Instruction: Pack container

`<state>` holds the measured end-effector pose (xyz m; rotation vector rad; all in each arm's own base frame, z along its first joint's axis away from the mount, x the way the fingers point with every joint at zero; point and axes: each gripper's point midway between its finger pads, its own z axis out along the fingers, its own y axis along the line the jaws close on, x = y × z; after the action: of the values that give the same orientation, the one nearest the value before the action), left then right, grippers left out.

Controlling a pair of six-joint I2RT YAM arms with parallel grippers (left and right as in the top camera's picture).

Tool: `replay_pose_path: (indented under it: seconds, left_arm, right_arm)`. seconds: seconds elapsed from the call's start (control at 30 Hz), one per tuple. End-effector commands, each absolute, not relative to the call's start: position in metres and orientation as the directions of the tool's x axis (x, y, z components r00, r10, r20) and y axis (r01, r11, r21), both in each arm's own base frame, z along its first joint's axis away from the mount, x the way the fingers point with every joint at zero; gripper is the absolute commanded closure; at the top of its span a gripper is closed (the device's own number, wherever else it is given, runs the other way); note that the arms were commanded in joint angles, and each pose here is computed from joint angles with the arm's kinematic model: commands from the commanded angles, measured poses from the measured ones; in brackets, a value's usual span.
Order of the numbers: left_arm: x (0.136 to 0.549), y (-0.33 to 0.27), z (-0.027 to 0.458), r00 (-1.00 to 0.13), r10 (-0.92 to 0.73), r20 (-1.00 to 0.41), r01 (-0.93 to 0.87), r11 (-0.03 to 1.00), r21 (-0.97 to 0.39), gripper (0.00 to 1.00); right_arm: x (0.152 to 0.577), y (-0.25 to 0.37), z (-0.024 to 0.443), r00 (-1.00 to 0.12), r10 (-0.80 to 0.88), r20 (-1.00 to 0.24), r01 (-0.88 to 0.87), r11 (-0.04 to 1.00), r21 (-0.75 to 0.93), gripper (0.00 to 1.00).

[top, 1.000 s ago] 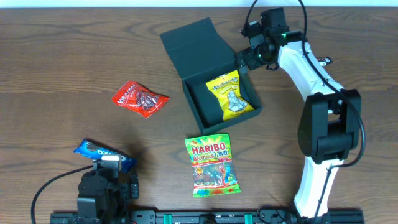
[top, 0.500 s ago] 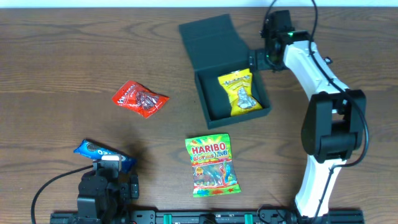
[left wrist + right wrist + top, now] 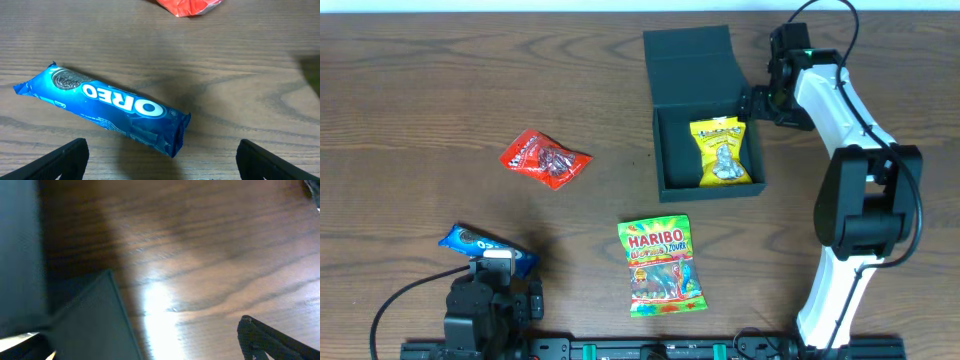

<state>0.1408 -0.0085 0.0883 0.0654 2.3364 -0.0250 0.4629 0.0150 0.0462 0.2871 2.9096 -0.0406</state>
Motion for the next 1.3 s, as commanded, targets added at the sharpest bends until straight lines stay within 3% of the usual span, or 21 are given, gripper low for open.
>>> replay_pose_path:
  seconds: [0.0,0.2,0.4,0.63,0.9,1.27]
  left_arm:
    - [0.136,-0.006,0.074,-0.723,0.056,-0.688,0.056,0.998,0.022,0.05]
    - [0.136,-0.006,0.074,-0.723,0.056,-0.688,0.057,0.998,0.022,0.05]
    - [0.136,-0.006,0.074,-0.723,0.056,-0.688,0.057,0.998,0.022,0.05]
    - [0.136,-0.006,0.074,-0.723,0.056,-0.688,0.057,0.998,0.022,0.05]
    - [0.136,-0.006,0.074,-0.723,0.056,-0.688,0.057,0.998,0.022,0.05]
    - [0.136,-0.006,0.074,-0.723,0.056,-0.688,0.057,0.998,0.022,0.05]
  right_arm:
    - [0.47,0.041,0.067,-0.953,0.151,-0.262,0.133,0.987,0.086,0.01]
    - [0.471,0.05,0.146,-0.897,0.138,-0.42,0.093,0.988,0.126,0.01]
    - [0.437,0.061,0.205,-0.874,0.112,-0.472,0.054,0.989,0.134,0.01]
    - [0.388,0.063,0.232,-0.897,0.078,-0.435,0.04,0.995,0.095,0.01]
    - [0.325,0.057,0.273,-0.85,0.032,-0.526,0.003,0.998,0.056,0.01]
    - [0.251,0.038,0.257,-0.803,0.037,-0.595,0.005,0.998,0.056,0.01]
